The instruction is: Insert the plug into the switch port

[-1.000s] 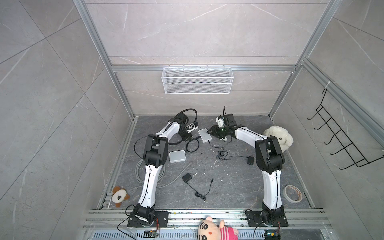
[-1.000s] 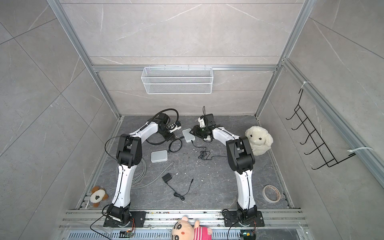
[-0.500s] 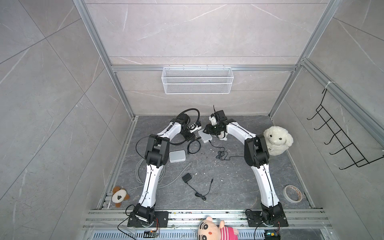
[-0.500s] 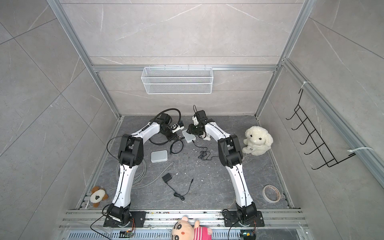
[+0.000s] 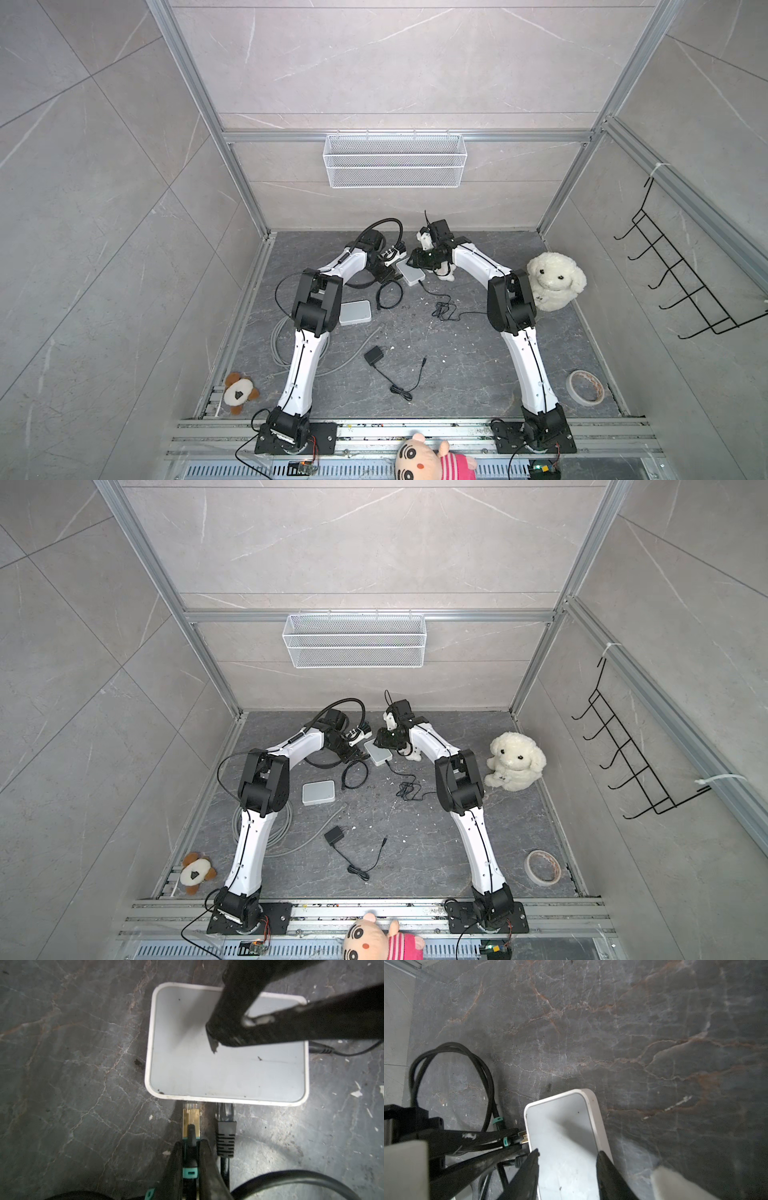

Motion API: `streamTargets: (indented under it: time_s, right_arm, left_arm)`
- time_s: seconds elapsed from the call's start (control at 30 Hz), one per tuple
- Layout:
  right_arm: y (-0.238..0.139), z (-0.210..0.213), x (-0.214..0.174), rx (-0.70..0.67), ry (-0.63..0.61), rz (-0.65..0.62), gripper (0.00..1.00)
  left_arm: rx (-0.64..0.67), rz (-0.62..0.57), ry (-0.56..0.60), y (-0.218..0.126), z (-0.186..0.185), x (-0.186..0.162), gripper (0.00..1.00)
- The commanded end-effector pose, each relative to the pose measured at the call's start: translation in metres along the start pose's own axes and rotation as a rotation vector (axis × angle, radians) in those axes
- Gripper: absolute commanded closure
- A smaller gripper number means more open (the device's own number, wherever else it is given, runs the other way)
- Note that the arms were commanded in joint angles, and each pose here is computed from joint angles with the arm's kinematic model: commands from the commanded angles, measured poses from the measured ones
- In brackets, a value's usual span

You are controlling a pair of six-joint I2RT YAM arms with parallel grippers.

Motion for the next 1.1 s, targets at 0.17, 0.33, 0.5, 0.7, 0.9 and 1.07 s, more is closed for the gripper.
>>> streamTargets:
  time_s: [0.17,0.33,0.5,0.7,0.9,1.07]
  right_arm:
    - [0.004,0.005,-0.021,-0.014,0.001,0.099,0.50]
    - [-0.006,0.003,-0.006,-0.080,-0.049,0.080,0.49]
    - [-0.001,-0.008,-0.007,-0.129,-0.075,0.104,0.48]
    - [0.018,-0.029,-0.025,-0.189,-0.085,0.164,0.48]
    - [0.025,-0.022,-0.031,-0.127,-0.065,0.175,0.48]
    - [0.024,-0.018,-0.032,-0.104,-0.055,0.182,0.51]
  left_arm:
    - [0.080,-0.108,-0.038,-0.045,0.013,0.021,0.99]
    - [0.040,-0.144,-0.032,-0.046,0.010,0.027,0.99]
    - [0.016,-0.136,-0.040,-0.043,0.008,0.029,0.99]
    - [-0.004,-0.124,-0.033,-0.036,0.000,0.029,0.99]
    - [-0.007,-0.101,-0.026,-0.031,-0.005,0.028,0.99]
    - [0.021,-0.052,-0.052,-0.015,0.000,0.010,1.00]
Point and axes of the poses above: each gripper's point midway between its finger pads, its own y axis out along the fingers, its own z axis along the line the jaws close on, x = y × z, the point moved 3 cm from there along -y, back along the fingers, and after that the axes turned 2 degrees about -y, right-handed, at the moved point
